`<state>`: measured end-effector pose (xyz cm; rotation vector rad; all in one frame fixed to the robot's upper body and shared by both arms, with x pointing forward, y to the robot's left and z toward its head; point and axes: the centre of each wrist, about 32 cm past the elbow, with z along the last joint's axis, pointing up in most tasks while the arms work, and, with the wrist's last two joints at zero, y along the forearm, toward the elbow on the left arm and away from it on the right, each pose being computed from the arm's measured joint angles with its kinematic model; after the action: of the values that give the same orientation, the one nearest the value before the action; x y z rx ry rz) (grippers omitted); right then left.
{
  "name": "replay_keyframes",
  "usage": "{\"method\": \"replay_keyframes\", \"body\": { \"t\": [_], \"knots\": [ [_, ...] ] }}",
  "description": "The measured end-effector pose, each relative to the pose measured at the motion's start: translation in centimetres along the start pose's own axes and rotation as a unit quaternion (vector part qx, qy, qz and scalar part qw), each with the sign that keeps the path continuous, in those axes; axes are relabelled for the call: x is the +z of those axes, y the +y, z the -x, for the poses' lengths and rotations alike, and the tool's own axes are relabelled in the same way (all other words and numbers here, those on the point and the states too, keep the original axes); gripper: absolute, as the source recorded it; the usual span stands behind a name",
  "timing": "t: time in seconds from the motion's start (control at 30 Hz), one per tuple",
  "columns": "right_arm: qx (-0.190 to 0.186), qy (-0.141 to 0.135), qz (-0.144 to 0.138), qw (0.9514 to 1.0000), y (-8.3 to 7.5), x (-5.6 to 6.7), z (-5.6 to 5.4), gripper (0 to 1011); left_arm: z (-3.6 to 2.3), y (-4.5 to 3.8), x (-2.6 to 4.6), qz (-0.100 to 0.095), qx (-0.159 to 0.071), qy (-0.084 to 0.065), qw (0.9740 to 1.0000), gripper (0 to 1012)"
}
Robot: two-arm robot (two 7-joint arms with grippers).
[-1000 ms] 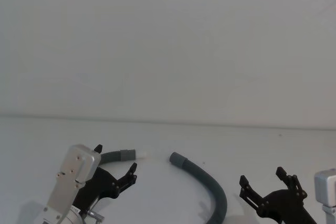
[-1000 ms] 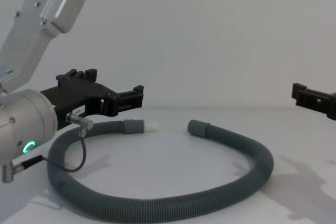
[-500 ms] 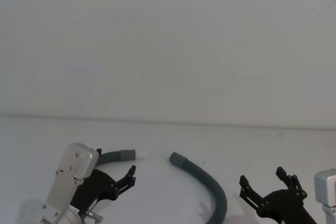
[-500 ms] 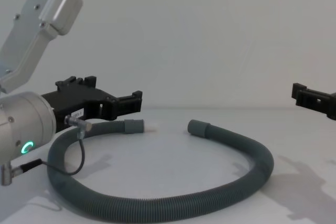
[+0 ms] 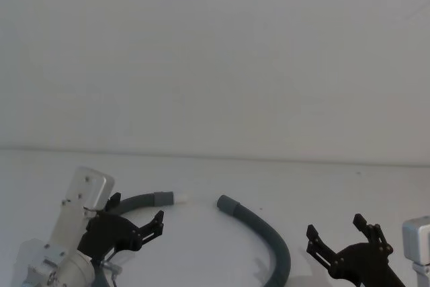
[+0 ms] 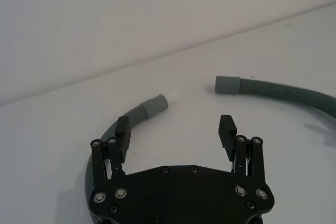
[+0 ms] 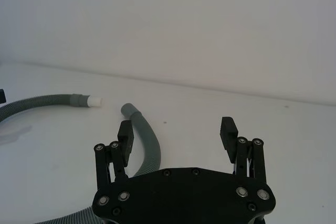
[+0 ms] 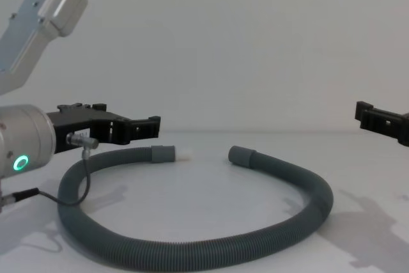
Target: Use both hands to pick up one end of the pipe from the table, align the ends, and insert them.
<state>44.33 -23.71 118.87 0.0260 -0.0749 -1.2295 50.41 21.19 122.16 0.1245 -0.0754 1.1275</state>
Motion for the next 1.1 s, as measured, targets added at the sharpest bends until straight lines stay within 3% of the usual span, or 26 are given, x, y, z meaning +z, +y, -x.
{"method": "replay_keyframes", "body": {
  "t": [0.4,0.67,0.77,1.1],
  "knots": [
    [0.000,0.000,0.000,1.0000,0.0,0.0,0.0,1007,-1.54,-0.44,1.60,-0.026,0.008,0.020,0.9994,1002],
    [0.000,0.000,0.000,1.0000,0.0,0.0,0.0,1007,-2.24,-0.59,2.32,-0.040,0.016,0.033,0.9985,1001],
    [0.000,0.000,0.000,1.0000,0.0,0.0,0.0,1007,-2.64,-0.62,2.63,-0.049,0.022,0.044,0.9976,1002],
    [0.000,0.000,0.000,1.0000,0.0,0.0,0.0,1006,-3.53,-0.70,2.48,-0.069,0.039,0.068,0.9945,1002]
  ]
}}
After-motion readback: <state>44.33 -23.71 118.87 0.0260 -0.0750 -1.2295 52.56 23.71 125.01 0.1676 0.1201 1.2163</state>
